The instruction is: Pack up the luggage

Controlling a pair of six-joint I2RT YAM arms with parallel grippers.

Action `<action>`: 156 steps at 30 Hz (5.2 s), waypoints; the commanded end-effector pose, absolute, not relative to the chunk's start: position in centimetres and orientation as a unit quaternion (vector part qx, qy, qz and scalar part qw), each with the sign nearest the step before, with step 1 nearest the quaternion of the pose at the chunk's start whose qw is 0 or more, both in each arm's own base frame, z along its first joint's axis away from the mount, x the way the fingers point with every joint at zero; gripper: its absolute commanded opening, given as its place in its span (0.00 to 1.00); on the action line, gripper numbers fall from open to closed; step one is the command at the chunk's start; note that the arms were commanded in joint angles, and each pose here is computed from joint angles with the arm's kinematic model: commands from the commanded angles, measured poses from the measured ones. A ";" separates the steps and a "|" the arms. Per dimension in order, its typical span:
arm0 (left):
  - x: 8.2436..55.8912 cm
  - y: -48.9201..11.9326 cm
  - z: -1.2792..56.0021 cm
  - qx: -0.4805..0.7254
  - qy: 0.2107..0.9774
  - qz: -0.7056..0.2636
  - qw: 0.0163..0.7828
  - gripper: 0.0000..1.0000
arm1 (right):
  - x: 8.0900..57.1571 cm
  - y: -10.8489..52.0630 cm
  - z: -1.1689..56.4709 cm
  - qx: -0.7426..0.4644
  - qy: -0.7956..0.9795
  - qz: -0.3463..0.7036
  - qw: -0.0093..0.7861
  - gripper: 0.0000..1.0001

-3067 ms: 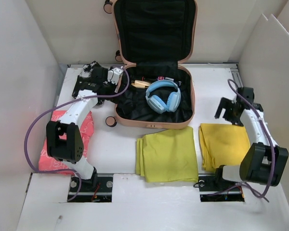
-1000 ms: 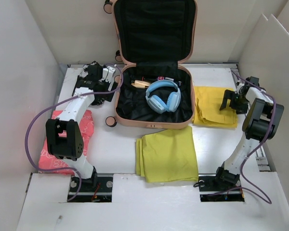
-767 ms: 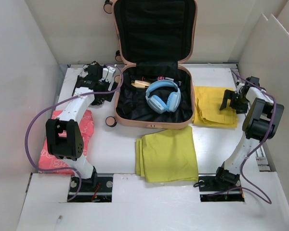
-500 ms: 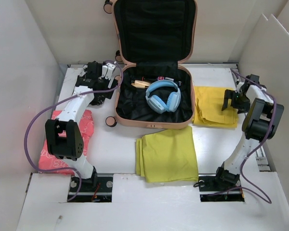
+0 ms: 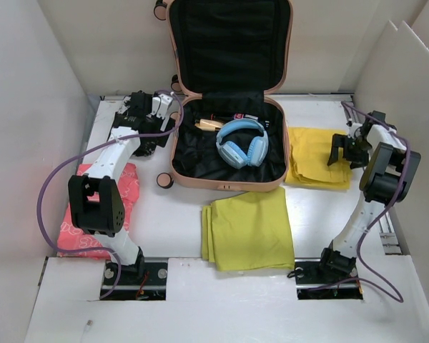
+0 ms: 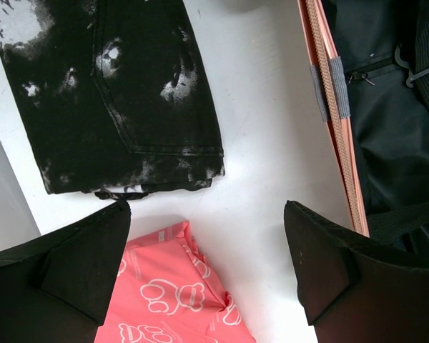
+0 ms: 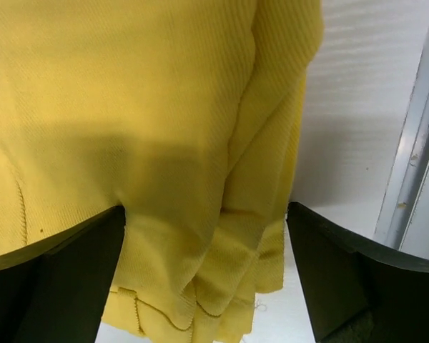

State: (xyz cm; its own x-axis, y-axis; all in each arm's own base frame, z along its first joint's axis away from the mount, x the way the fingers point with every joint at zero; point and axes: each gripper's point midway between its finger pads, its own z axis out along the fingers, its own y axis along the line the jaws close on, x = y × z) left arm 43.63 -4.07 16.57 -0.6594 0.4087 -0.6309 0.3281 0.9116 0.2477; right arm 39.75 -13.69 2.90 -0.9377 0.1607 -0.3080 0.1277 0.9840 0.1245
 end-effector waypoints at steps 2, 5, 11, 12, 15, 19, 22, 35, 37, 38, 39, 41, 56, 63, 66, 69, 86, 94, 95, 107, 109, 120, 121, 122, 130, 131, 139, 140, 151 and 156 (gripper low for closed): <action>44.2 -3.7 18.3 0.201 0.901 0.071 0.377 0.84 | 40.0 -8.7 0.1 0.045 0.971 0.187 0.145 0.95; 44.4 -3.7 18.7 0.201 0.900 0.071 0.381 0.84 | 39.7 -7.7 -1.0 0.050 0.965 0.214 0.142 0.48; 44.4 -3.9 18.7 0.202 0.899 0.067 0.382 0.84 | 39.1 -8.9 0.4 0.063 0.963 0.197 0.175 0.00; 44.2 -3.8 18.3 0.203 0.901 0.067 0.378 0.84 | 38.8 -9.0 0.6 0.063 0.964 0.193 0.174 0.00; 44.2 -4.0 18.7 0.204 0.899 0.063 0.382 0.84 | 39.2 -8.9 3.4 0.054 0.958 0.186 0.212 0.00; 44.2 -4.0 18.7 0.204 0.899 0.063 0.382 0.84 | 40.9 -9.2 9.6 0.047 0.941 0.171 0.287 0.00; 44.1 -4.0 19.0 0.204 0.897 0.063 0.386 0.84 | 41.8 -9.4 14.8 0.049 0.926 0.157 0.338 0.00; 43.9 -4.9 19.6 0.211 0.892 0.067 0.395 0.84 | 41.9 -9.4 27.2 0.049 0.883 0.124 0.450 0.00; 43.8 -5.3 19.6 0.215 0.891 0.065 0.395 0.84 | 42.0 -9.3 29.4 0.049 0.872 0.120 0.472 0.00; 43.8 -5.3 19.6 0.215 0.891 0.065 0.395 0.84 | 42.2 -9.3 30.2 0.054 0.867 0.121 0.480 0.00; 44.0 -5.3 19.8 0.215 0.889 0.065 0.399 0.84 | 42.2 -9.0 32.8 0.044 0.857 0.107 0.502 0.00; 44.0 -5.3 19.8 0.215 0.889 0.065 0.399 0.84 | 42.3 -7.6 35.3 0.034 0.850 0.088 0.519 0.00; 43.9 -4.2 18.9 0.188 0.897 0.091 0.389 0.84 | 41.8 24.1 51.1 -0.170 0.678 0.321 0.638 0.00; 44.1 -2.9 19.2 0.163 0.897 0.123 0.391 0.86 | 43.9 29.1 45.1 -0.139 0.682 0.397 0.598 0.00; 44.1 -2.7 19.3 0.160 0.897 0.128 0.391 0.86 | 45.9 27.7 41.1 -0.107 0.703 0.410 0.571 0.00; 44.1 -2.6 19.3 0.158 0.897 0.133 0.390 0.86 | 47.6 25.5 34.3 -0.072 0.738 0.418 0.525 0.00; 44.4 -3.9 19.9 0.189 0.895 0.101 0.392 0.86 | 46.7 16.4 15.0 -0.081 0.854 0.378 0.349 0.50; 42.0 -7.8 22.1 0.263 0.878 -0.004 0.400 0.82 | 46.7 10.6 18.5 -0.155 0.927 0.114 0.322 0.78; 41.6 -8.3 21.9 0.277 0.876 -0.020 0.395 0.82 | 46.9 9.7 20.8 -0.154 0.922 0.089 0.343 0.78; 36.8 -14.4 22.3 0.369 0.845 -0.113 0.370 0.77 | 42.4 20.6 26.0 -0.237 0.838 0.223 0.437 0.51; 34.5 -16.3 21.9 0.401 0.833 -0.120 0.363 0.77 | 41.4 23.0 21.8 -0.230 0.856 0.258 0.385 0.29; 24.5 -18.0 16.9 0.446 0.821 -0.165 0.315 0.77 | 40.0 22.1 21.5 -0.219 0.877 0.223 0.364 0.33; 23.9 -17.7 16.5 0.441 0.825 -0.167 0.312 0.77 | 39.7 21.3 22.6 -0.212 0.880 0.205 0.373 0.48; 23.7 -17.8 16.5 0.442 0.821 -0.172 0.316 0.77 | 39.5 20.3 23.5 -0.203 0.880 0.195 0.382 0.69; 22.0 -20.0 16.3 0.457 0.796 -0.216 0.333 0.78 | 28.2 13.4 18.6 -0.078 0.937 0.144 0.308 1.00; 21.5 -20.4 15.9 0.458 0.795 -0.225 0.328 0.78 | 26.9 13.2 17.3 -0.070 0.942 0.150 0.291 1.00; 20.6 -23.4 14.0 0.450 0.803 -0.271 0.283 0.79 | 22.7 11.0 9.1 0.001 0.947 0.174 0.271 1.00; 20.6 -23.5 13.6 0.450 0.805 -0.270 0.277 0.79 | 22.3 10.9 7.6 0.005 0.949 0.179 0.258 1.00; 21.4 -22.8 13.0 0.443 0.816 -0.242 0.280 0.79 | 20.3 13.7 0.2 -0.032 0.941 0.283 0.184 1.00; 21.9 -22.6 13.6 0.440 0.815 -0.231 0.296 0.80 | 19.0 13.6 -1.1 -0.031 0.942 0.285 0.172 0.91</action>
